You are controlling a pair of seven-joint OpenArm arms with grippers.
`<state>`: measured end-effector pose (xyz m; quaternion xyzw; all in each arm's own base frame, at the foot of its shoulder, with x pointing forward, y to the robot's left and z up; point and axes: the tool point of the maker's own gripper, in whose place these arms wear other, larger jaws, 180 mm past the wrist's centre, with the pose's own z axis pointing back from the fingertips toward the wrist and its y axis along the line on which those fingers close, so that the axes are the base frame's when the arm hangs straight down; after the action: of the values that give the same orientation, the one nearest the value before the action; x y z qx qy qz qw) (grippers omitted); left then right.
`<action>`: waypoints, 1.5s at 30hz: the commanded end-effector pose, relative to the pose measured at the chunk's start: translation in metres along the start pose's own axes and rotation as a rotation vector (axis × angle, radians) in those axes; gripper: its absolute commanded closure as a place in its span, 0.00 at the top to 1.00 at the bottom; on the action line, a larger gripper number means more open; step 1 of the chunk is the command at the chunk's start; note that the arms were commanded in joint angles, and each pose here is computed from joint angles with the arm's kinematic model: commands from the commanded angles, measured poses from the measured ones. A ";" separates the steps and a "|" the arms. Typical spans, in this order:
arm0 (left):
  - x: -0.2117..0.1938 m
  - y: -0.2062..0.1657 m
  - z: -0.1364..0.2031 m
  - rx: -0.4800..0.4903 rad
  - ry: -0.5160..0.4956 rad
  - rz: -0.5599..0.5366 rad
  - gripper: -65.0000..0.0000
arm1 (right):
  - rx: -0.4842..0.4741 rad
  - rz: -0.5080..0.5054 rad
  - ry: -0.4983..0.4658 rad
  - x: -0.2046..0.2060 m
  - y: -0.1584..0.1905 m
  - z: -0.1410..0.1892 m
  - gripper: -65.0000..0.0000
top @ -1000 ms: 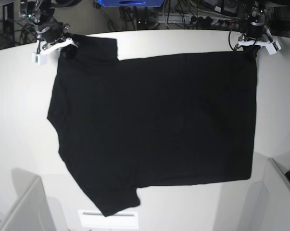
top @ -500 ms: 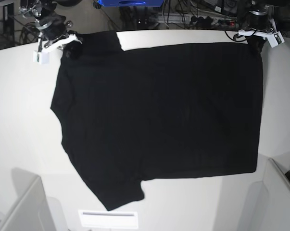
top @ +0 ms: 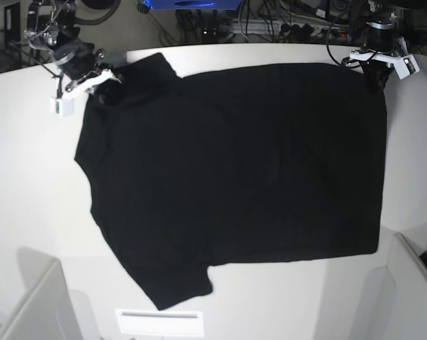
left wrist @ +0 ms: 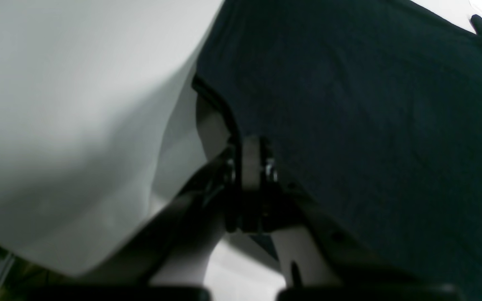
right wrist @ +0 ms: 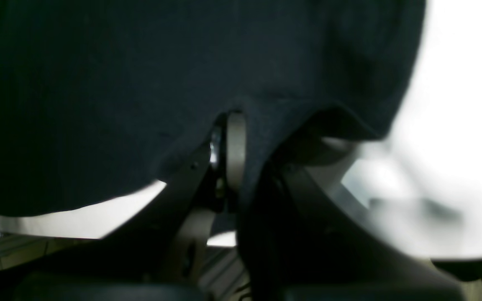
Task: Fold the T-shirt properly
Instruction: 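Lift the shoulder edge with both grippers and fold it over the shirt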
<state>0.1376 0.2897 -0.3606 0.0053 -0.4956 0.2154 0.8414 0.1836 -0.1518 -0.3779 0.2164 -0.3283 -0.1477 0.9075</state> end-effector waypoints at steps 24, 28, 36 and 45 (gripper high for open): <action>0.056 -0.009 -0.040 0.010 -0.022 0.084 0.00 | 0.104 0.037 -0.031 0.084 0.029 -0.049 0.00; 0.059 -0.008 -0.048 0.016 -0.033 0.097 0.00 | 0.109 0.012 -0.031 0.095 0.026 -0.063 0.00; 0.055 -0.002 -0.066 0.034 -0.019 0.131 0.00 | 0.131 -0.007 -0.001 0.116 0.031 -0.082 0.00; 0.071 0.003 -0.085 0.047 0.001 0.184 0.00 | 0.138 -0.051 0.013 0.130 0.029 -0.101 0.00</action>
<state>0.2318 0.3306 -0.3569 -0.0274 -0.4694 0.3115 0.8258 0.3370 -0.1459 -0.3811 0.2862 -0.2988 -0.1517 0.8977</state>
